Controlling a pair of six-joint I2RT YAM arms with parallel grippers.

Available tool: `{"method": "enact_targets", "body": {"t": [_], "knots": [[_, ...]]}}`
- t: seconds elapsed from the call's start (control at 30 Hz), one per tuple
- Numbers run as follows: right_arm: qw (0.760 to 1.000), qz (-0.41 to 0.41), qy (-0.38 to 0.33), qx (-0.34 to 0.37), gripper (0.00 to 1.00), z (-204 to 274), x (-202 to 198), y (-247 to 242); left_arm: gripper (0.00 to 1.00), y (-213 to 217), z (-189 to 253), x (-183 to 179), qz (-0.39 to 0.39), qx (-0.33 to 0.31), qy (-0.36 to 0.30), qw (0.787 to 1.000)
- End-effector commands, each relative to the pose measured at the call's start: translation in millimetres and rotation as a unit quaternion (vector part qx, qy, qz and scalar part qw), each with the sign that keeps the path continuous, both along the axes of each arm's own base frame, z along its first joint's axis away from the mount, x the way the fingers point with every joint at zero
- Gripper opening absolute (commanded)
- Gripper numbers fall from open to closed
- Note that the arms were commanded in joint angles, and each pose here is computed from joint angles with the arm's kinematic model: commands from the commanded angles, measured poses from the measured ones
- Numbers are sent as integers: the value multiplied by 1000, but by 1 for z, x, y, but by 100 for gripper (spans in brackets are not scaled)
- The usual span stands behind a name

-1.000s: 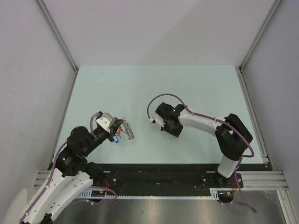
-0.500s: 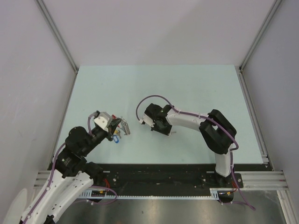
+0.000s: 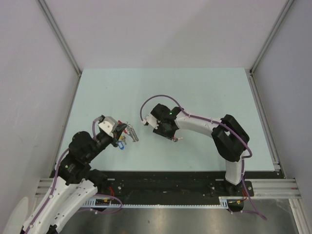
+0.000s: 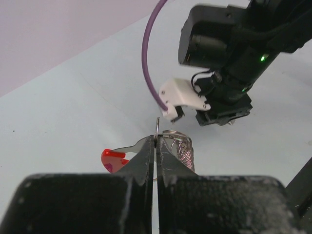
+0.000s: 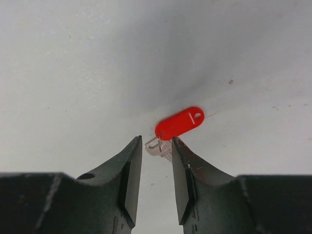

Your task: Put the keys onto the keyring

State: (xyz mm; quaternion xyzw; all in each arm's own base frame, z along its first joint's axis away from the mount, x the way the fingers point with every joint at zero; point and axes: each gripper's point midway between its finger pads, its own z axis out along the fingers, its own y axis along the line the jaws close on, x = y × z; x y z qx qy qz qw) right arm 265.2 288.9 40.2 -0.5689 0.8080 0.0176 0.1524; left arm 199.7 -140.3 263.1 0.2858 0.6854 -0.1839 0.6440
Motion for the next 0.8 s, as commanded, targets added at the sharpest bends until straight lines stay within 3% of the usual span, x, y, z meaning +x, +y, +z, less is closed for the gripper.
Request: {"method": "enact_targets", "body": {"t": [0.0,0.13,0.33,0.47,0.77], "knots": [[993,-23,-15,115,36,45,8,7,0,-3,10,2,-5,-15,-15,1000],[981,-53,-16,186,35,53,7,-3,0,-4,9,2,-9,-13,-14,1000],[935,-130,-65,323,34,67,19,-15,0,-6,9,2,-12,-14,-14,1000],[922,-146,-104,343,31,58,22,-27,0,-6,8,2,-15,-13,-13,1000],[919,-130,-105,356,25,33,9,-29,0,-8,7,2,-17,-12,-12,1000]]}}
